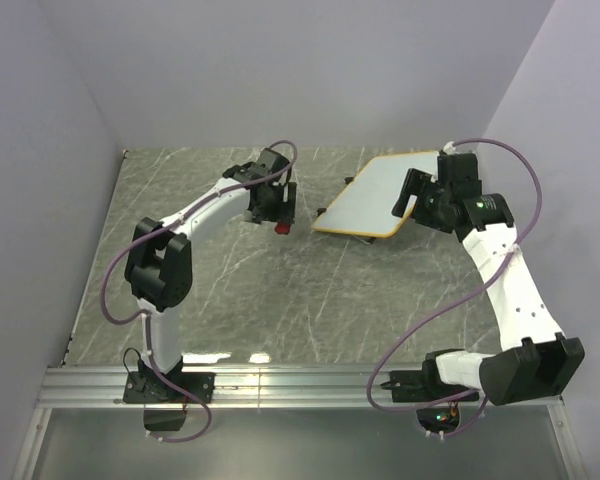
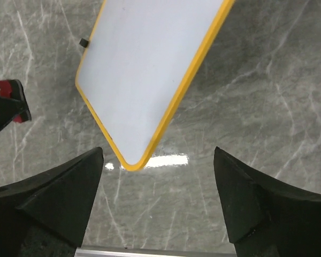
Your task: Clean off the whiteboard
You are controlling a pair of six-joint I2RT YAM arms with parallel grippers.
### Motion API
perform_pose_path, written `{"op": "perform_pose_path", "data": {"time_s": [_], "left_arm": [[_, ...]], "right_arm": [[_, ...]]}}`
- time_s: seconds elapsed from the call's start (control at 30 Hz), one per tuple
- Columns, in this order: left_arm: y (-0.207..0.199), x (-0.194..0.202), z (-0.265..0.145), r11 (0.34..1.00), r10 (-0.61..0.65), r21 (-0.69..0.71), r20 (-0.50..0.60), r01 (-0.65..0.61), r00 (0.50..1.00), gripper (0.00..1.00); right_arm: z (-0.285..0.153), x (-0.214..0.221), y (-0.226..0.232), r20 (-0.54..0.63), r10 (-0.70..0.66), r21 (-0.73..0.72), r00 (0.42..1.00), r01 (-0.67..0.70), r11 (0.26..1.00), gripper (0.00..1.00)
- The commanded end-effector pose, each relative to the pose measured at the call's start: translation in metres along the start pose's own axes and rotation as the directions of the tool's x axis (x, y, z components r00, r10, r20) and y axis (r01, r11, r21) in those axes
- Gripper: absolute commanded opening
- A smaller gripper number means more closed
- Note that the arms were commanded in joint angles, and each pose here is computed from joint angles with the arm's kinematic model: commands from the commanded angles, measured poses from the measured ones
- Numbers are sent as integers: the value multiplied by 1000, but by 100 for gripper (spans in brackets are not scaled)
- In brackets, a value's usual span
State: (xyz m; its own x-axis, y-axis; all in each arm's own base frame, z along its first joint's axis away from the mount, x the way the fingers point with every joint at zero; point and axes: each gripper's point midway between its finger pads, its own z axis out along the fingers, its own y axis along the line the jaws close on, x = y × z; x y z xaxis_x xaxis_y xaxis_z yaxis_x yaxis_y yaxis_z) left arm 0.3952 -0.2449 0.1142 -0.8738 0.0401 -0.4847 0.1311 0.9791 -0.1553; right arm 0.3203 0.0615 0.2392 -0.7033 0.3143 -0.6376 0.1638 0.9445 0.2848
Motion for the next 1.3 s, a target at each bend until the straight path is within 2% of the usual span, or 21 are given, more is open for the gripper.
{"op": "perform_pose_path", "data": {"time_s": [0.0, 0.23, 0.4, 0.43, 0.53, 0.6, 0.7, 0.8, 0.9, 0.93, 1.2, 1.27], "left_arm": [[20, -12, 5, 995, -19, -92, 47, 24, 999, 95], [26, -26, -17, 990, -47, -127, 111, 61, 993, 99], [30, -34, -46, 986, -68, -143, 149, 89, 987, 99], [32, -33, -51, 984, -81, -143, 159, 105, 984, 99], [32, -42, -102, 983, -149, -63, 270, 172, 951, 99], [28, -38, -119, 981, -188, 11, 273, 193, 944, 99], [34, -17, -141, 975, -221, 40, 275, 219, 936, 99], [41, -10, -185, 964, -267, 95, 358, 250, 894, 99], [50, -3, -207, 957, -290, 112, 405, 268, 867, 99], [55, -3, -224, 953, -302, 124, 445, 276, 843, 99], [82, 2, -272, 941, -324, 105, 558, 322, 764, 99], [89, 3, -278, 940, -315, 80, 572, 331, 758, 99]], "right_arm": [[-26, -7, -4, 63, 18, 23, 998, -20, 1000, 92], [-49, 1, -12, 116, 40, 31, 992, -44, 999, 94], [-70, -9, -14, 167, 52, 44, 985, -60, 997, 94], [-83, -18, -9, 205, 57, 18, 977, -63, 998, 94], [-116, -33, 14, 276, 74, -113, 958, -44, 993, 94], [-132, -38, 31, 306, 86, -214, 948, -20, 977, 94], [-146, -27, 41, 315, 81, -294, 946, 16, 956, 94], [-146, -8, 36, 302, 83, -307, 950, 14, 952, 94], [-159, 4, 36, 321, 100, -349, 942, 19, 937, 95], [-157, 10, 35, 310, 110, -357, 944, 8, 934, 95], [-159, 37, 22, 277, 95, -339, 956, 4, 941, 97], [-160, 41, 20, 273, 87, -334, 958, 9, 943, 97]]}}
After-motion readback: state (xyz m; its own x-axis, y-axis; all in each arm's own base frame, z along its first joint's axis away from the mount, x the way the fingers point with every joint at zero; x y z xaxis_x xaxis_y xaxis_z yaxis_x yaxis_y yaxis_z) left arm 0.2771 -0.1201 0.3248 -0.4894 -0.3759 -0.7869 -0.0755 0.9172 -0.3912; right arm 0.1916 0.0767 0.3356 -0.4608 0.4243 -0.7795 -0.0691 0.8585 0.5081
